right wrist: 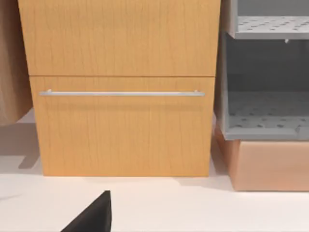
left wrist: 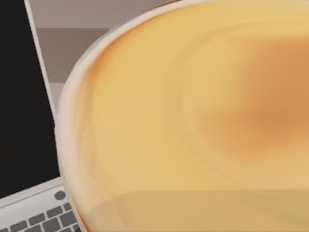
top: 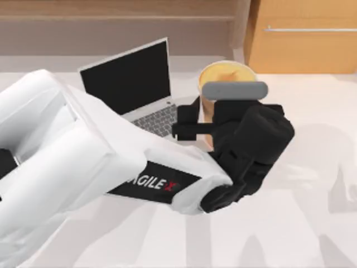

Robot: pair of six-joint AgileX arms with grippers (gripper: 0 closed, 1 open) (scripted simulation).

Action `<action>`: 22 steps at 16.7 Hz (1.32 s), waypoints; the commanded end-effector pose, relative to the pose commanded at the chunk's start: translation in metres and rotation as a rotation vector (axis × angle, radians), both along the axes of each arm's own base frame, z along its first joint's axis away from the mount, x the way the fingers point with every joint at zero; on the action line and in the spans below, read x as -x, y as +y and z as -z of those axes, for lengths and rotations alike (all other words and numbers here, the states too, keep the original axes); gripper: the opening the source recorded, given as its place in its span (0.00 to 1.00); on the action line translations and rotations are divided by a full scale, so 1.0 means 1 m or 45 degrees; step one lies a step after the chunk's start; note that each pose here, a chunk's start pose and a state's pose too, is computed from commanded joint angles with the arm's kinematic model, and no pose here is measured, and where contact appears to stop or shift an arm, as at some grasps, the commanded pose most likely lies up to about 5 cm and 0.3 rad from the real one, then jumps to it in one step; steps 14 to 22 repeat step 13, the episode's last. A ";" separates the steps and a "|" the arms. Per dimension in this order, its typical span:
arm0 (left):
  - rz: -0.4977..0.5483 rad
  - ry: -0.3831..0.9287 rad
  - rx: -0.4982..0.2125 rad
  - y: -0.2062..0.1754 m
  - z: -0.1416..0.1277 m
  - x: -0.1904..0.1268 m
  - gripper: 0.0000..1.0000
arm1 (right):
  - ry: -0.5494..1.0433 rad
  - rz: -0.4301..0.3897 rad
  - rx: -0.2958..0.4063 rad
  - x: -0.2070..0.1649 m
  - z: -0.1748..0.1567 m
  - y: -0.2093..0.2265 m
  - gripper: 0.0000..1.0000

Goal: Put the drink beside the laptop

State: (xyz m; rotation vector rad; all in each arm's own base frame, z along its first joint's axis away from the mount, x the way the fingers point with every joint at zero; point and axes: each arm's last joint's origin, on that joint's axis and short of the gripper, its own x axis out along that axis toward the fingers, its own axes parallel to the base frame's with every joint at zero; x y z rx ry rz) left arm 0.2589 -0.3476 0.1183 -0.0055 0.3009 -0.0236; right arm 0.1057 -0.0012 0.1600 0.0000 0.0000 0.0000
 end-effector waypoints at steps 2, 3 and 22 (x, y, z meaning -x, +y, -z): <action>0.000 0.000 0.000 0.000 0.000 0.000 0.60 | 0.000 0.000 0.000 0.000 0.000 0.000 1.00; 0.000 0.000 0.000 0.000 0.000 0.000 0.68 | 0.000 0.000 0.000 0.000 0.000 0.000 1.00; 0.000 0.000 0.000 0.000 0.000 0.000 1.00 | 0.000 0.000 0.000 0.000 0.000 0.000 1.00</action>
